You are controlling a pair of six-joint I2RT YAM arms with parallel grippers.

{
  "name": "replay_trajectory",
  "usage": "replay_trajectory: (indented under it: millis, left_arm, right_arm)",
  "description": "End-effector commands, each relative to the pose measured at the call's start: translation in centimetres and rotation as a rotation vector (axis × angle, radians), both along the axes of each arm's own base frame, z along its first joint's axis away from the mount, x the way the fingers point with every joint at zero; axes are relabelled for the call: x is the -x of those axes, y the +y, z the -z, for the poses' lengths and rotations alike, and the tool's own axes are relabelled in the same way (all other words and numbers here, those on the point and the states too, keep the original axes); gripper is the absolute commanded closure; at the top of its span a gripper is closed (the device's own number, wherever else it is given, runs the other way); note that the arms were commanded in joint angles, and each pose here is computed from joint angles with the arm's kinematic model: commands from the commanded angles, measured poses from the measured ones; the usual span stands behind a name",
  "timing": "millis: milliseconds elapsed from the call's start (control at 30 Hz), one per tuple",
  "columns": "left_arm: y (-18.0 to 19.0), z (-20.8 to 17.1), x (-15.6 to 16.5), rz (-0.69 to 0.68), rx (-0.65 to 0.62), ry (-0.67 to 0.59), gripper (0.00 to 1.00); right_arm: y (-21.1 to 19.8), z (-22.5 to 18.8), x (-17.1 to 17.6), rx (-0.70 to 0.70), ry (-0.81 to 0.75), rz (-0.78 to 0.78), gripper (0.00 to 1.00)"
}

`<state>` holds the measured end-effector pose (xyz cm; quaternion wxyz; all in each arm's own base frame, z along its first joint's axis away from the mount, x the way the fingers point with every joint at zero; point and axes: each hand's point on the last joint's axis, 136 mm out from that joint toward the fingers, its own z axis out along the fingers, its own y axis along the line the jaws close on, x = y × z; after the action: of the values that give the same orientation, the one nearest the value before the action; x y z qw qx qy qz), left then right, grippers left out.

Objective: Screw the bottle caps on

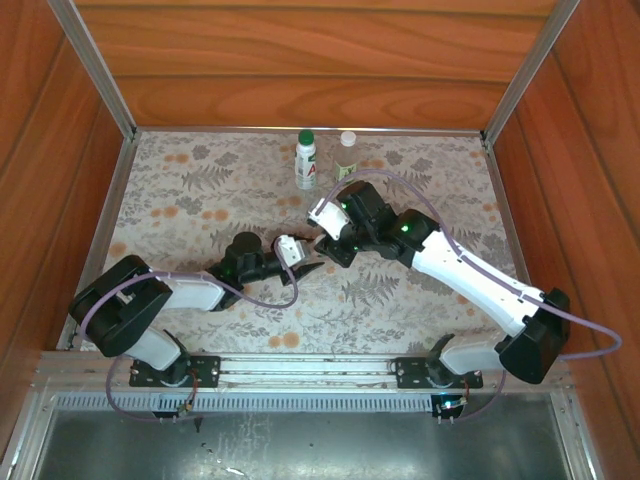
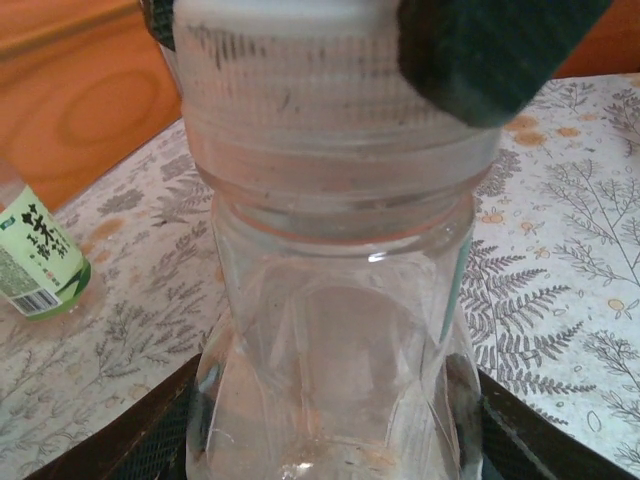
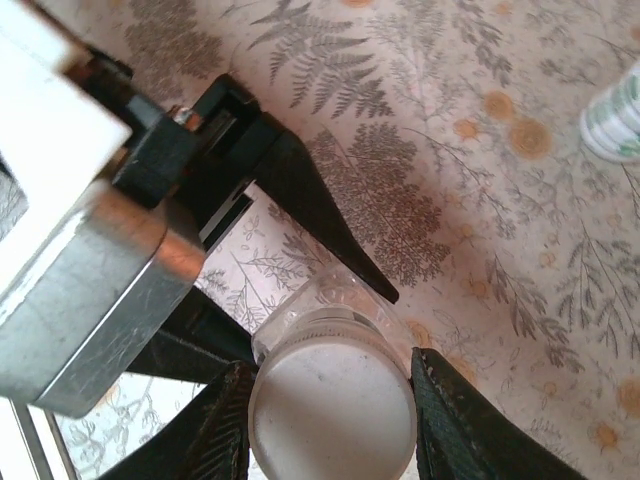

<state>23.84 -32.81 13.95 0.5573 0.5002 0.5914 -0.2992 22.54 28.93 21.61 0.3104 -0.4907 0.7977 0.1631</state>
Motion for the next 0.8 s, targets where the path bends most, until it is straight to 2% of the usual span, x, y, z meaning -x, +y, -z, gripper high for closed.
replay_trajectory:
  millis: [0, 400, 500, 633, 667, 733, 767]
  left_arm:
    - [-0.3, -2.7, -1.8, -0.066, 0.058, -0.061, 0.44]
    - [0.3, -2.6, -3.0, -0.142, 0.041, -0.076, 0.45]
    - [0.2, -2.2, -3.0, -0.132, 0.033, -0.071, 0.45]
    - [0.1, -2.1, -2.6, -0.117, 0.032, -0.070, 0.45]
    - [0.2, -2.1, -2.5, -0.113, 0.031, -0.069, 0.45]
    - [0.3, -1.9, -2.0, -0.091, 0.034, -0.055, 0.45]
    - [0.3, -1.8, -1.7, -0.076, 0.038, -0.043, 0.45]
  right_arm:
    - [-1.6, 0.7, -2.1, -0.021, 0.040, 0.300, 1.00]
    - [-3.5, 1.3, -2.1, 0.004, 0.178, 0.624, 1.00]
    - [-3.2, 1.5, -1.7, -0.027, 0.217, 0.643, 1.00]
    - [-2.3, 0.9, -1.3, -0.068, 0.220, 0.578, 0.99]
    - [-2.0, 0.6, -1.2, -0.080, 0.209, 0.547, 0.95]
    - [-1.2, -0.6, -0.8, -0.121, 0.165, 0.437, 0.69]
    - [-0.8, -1.2, -0.4, -0.142, 0.143, 0.371, 0.60]
